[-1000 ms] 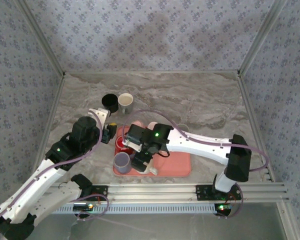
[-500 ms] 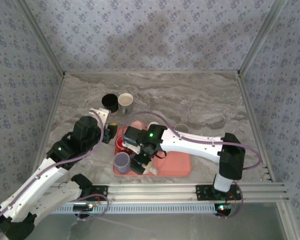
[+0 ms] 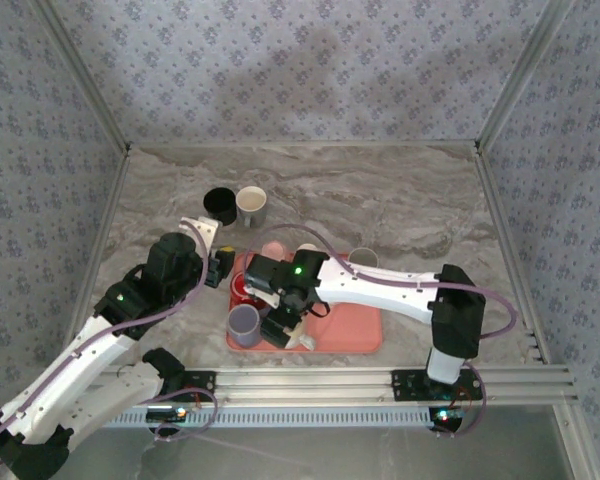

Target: Turn the mug right side up

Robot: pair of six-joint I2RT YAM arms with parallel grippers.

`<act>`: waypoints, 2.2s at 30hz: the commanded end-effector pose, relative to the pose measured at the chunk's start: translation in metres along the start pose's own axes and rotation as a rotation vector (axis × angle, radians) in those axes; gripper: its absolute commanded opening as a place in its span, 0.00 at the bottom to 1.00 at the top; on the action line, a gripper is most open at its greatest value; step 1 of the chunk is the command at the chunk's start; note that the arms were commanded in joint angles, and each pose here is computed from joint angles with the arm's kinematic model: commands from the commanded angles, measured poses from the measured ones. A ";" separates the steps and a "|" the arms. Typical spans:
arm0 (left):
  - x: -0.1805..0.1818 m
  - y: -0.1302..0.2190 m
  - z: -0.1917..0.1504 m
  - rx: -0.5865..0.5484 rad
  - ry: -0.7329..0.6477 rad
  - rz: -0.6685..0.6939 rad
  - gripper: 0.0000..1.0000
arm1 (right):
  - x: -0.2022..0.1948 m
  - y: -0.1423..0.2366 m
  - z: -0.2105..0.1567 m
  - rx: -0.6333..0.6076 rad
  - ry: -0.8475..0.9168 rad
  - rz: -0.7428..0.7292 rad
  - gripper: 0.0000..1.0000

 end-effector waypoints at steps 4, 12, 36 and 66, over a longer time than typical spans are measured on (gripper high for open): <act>0.000 0.000 0.003 -0.016 -0.013 -0.001 0.57 | 0.003 -0.007 0.000 0.041 -0.008 -0.001 1.00; -0.001 0.000 0.003 -0.016 -0.013 -0.004 0.57 | 0.002 -0.017 -0.002 0.074 -0.018 -0.002 1.00; -0.001 0.001 0.002 -0.020 -0.017 -0.010 0.56 | -0.003 -0.060 0.001 0.146 -0.004 -0.030 1.00; -0.006 0.006 0.008 -0.031 0.024 -0.061 0.53 | -0.030 0.092 -0.026 -0.280 -0.191 0.168 0.37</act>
Point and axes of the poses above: each hand's point on the last joint's axis, 136 mm out from that joint toward the fingers, its own y axis back along the fingers, its own x axis along the line the jaws close on, z = x × y, the point moved 7 cm from there along y, back along the fingers, and after that the axes turned 3 degrees about y, right-handed, at the moved point
